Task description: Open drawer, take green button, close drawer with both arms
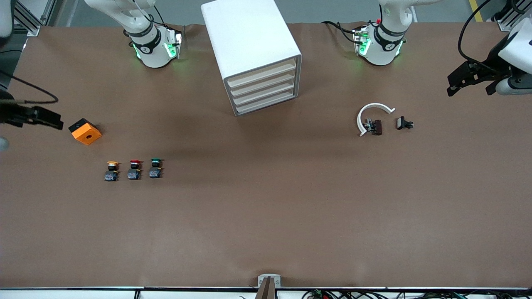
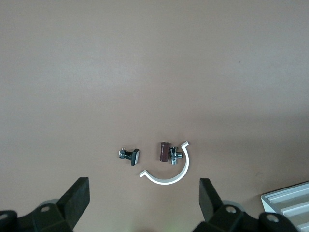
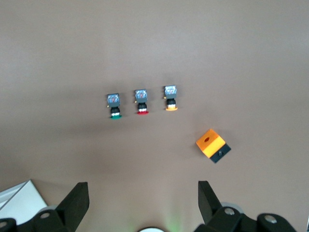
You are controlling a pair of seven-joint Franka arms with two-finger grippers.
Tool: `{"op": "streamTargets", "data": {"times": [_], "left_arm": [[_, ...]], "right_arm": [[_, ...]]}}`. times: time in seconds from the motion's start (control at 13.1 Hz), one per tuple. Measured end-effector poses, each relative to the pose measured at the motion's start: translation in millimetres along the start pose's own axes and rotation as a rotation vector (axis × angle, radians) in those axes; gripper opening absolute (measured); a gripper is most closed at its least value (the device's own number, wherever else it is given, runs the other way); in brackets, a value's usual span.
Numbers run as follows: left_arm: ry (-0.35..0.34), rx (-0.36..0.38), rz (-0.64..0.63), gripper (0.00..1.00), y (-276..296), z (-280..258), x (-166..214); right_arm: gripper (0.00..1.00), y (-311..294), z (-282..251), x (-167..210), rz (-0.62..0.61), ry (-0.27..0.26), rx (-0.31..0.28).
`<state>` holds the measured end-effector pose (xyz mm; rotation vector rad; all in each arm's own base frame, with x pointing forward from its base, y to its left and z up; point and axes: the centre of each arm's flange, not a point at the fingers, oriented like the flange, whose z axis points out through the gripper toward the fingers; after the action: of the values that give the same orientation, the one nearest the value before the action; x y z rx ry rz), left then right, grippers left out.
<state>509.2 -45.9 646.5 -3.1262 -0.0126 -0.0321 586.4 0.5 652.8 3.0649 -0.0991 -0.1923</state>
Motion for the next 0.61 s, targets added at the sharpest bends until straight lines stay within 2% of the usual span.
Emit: {"op": "streamTargets", "data": {"times": [0.23,0.38,0.61], "left_arm": [[0.0,0.0,-0.002,1.0,-1,0,0],[-0.001,0.0,-0.003,1.0,-1,0,0],[-0.007,0.001,-0.005,1.0,-3,2,0]], "right_arm": [[1.0,8,-16,-23,0.017,0.0,0.005],[1.0,11,-4,-20,0.022,-0.023,0.02],[1.0,11,10,-19,0.022,0.0,0.037]]}}
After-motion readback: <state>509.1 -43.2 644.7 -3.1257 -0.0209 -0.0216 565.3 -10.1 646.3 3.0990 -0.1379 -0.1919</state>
